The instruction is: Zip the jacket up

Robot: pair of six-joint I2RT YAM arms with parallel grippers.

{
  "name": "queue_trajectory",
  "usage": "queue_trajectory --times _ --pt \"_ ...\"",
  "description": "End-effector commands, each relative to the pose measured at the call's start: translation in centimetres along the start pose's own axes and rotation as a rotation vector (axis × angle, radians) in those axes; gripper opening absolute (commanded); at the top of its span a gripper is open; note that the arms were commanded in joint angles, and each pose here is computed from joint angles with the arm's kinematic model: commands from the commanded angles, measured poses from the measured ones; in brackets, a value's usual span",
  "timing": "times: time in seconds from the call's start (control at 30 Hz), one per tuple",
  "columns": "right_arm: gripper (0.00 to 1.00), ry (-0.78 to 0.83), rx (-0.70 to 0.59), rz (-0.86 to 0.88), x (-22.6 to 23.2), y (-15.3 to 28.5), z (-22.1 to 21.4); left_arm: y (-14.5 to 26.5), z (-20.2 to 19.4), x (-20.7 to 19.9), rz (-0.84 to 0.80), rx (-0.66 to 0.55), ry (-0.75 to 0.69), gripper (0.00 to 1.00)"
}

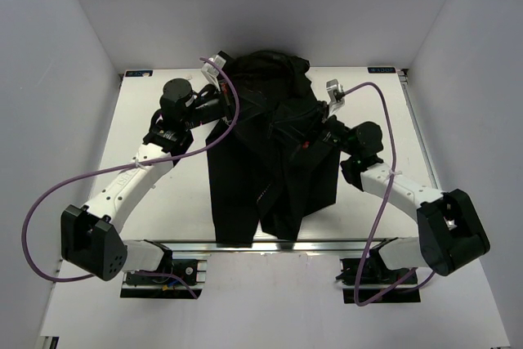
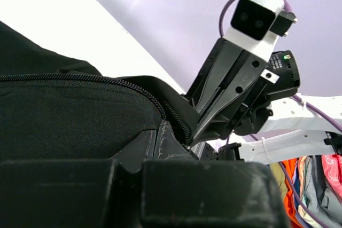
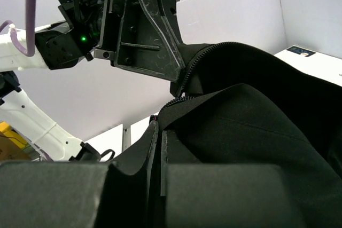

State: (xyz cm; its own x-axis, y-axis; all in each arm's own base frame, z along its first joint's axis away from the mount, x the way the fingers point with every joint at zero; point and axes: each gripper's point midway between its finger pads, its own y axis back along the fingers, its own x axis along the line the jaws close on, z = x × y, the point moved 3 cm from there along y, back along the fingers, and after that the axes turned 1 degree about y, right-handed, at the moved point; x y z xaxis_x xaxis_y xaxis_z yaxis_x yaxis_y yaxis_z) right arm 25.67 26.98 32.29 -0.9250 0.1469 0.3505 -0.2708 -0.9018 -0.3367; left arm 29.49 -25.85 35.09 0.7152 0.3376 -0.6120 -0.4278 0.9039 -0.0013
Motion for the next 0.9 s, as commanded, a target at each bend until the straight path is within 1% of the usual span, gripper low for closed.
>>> queue_trajectory --times 0.0,0.37,0.67,0.87 --pt "0.00 0.088 -0.095 0.047 1.1 -1.3 3.0 0.9 1.1 -2.5 -0.066 -0.042 -0.050 0.00" --pt "0.00 0.073 -0.130 -0.035 -0.9 -2.0 3.2 0.6 0.8 -2.1 -0.064 -0.029 -0.037 0.00" --pt "0.00 0.075 -0.129 0.036 0.1 -2.3 3.3 0.3 0.7 -1.6 -0.051 -0.025 -0.022 0.00" --pt "0.00 0.082 -0.103 0.063 0.7 -2.1 2.8 0.3 0.8 -1.3 -0.027 -0.036 -0.017 0.00"
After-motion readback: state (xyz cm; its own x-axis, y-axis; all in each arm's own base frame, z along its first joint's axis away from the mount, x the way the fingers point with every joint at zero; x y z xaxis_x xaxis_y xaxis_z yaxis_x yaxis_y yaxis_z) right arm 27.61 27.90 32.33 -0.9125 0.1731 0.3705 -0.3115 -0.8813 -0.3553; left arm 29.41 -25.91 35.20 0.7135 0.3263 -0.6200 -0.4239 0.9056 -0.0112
